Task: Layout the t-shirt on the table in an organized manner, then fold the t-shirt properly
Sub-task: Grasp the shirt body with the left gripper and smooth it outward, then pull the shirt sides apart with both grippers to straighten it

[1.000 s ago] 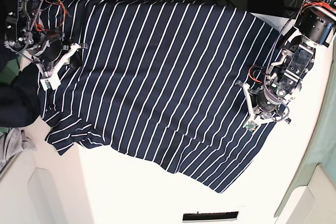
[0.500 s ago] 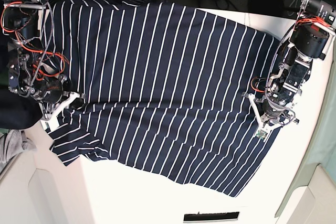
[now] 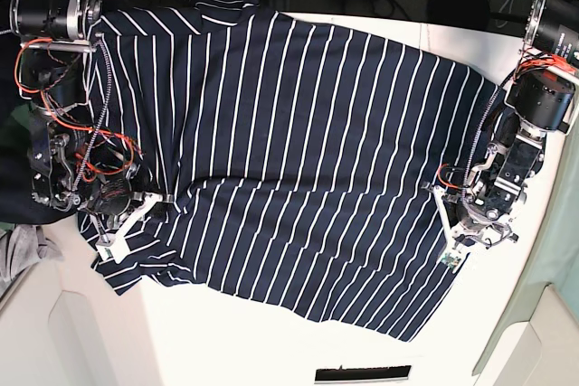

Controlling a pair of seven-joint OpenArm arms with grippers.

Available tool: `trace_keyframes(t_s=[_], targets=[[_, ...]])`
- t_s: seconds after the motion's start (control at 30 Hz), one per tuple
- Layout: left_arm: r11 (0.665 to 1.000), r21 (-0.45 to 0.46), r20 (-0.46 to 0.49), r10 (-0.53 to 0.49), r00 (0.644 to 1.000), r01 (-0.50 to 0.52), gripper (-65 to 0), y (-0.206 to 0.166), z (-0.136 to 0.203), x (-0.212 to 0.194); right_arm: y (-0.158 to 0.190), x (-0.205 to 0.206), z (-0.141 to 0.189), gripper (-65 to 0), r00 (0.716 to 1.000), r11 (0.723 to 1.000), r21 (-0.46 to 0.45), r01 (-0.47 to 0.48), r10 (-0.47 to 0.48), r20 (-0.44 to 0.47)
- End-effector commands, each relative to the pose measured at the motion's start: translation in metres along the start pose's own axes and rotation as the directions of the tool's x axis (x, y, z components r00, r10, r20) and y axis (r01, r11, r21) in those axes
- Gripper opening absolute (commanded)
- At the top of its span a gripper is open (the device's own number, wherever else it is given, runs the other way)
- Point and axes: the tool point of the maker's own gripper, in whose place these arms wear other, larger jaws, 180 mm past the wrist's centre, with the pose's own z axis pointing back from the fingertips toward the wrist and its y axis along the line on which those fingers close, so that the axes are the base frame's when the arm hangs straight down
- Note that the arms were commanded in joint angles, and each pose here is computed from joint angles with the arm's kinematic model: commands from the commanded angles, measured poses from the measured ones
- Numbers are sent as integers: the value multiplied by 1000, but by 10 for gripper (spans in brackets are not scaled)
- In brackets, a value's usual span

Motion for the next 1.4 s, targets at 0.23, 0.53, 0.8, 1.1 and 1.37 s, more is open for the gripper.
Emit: trace_keyframes(t_s=[0.23, 0.53, 0.8, 1.1, 1.37], targets=[[999, -6, 102, -31, 994, 32, -650, 6, 28, 6, 6, -10, 52, -650, 994, 997, -8, -78, 79, 70], [989, -131, 69, -54, 996, 62, -650, -38, 32, -34, -3, -108, 49, -650, 1000, 999, -22, -29, 28, -2], [990, -139, -15, -31, 999, 29, -650, -48, 22, -71, -19, -115, 39, -650, 1000, 996, -82, -16, 18, 20], [1000, -24, -76, -19, 997, 17, -650, -21, 15, -90, -30, -69, 2, -650, 997, 996, -39, 80, -80, 12], [991, 72, -55, 118, 991, -114, -650, 25, 17, -80, 28, -7, -30, -650, 997, 997, 65, 46, -50, 56]])
